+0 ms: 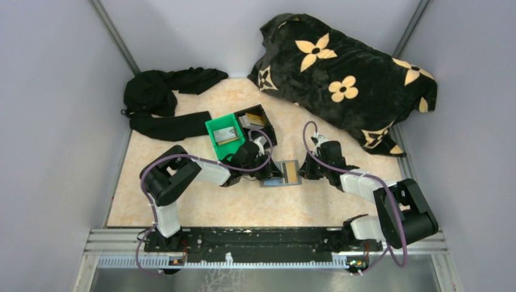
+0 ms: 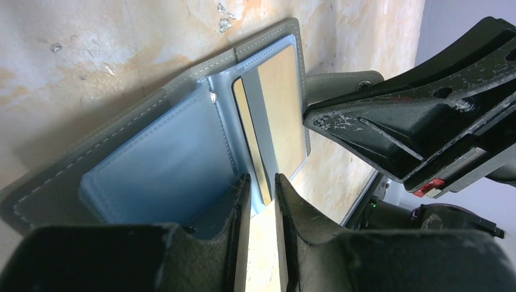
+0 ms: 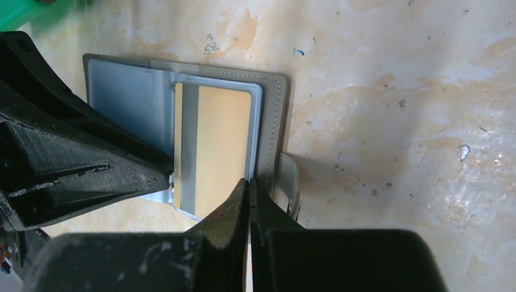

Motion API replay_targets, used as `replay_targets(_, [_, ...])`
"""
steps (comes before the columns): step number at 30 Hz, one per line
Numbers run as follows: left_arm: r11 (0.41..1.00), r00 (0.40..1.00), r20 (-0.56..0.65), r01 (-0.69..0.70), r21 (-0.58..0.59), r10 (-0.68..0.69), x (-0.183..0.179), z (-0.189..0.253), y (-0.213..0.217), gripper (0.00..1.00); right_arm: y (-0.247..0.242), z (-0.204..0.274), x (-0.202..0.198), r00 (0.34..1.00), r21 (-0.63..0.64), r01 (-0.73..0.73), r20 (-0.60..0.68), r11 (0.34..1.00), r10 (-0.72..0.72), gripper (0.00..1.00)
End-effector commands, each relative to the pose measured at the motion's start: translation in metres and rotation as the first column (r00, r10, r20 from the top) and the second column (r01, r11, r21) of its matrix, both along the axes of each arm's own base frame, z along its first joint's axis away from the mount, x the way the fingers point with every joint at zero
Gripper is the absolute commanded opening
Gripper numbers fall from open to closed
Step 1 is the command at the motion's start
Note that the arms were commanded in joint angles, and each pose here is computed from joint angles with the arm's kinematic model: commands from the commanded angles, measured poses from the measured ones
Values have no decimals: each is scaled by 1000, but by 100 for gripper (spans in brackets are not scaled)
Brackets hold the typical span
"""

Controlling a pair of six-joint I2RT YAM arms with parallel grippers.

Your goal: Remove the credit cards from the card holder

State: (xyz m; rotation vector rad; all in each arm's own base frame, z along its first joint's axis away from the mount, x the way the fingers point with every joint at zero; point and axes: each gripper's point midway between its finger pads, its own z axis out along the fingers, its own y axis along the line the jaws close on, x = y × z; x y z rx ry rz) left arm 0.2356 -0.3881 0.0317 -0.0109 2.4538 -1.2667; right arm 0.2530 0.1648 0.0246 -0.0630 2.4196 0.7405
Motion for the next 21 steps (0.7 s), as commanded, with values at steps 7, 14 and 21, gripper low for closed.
replay_targets(7, [998, 995, 90, 35, -51, -30, 10, 8, -14, 27, 14, -2, -6, 998, 58, -64, -6, 996, 64, 0])
replay_targets(14, [992, 995, 91, 58, -115, -47, 8, 12, -22, 27, 15, -4, -7, 998, 64, -66, -17, 996, 67, 0])
replay_targets(21, [987, 990, 139, 51, -150, -30, 14, 30, -26, 26, 16, -6, -8, 997, 71, -68, -23, 995, 70, 0])
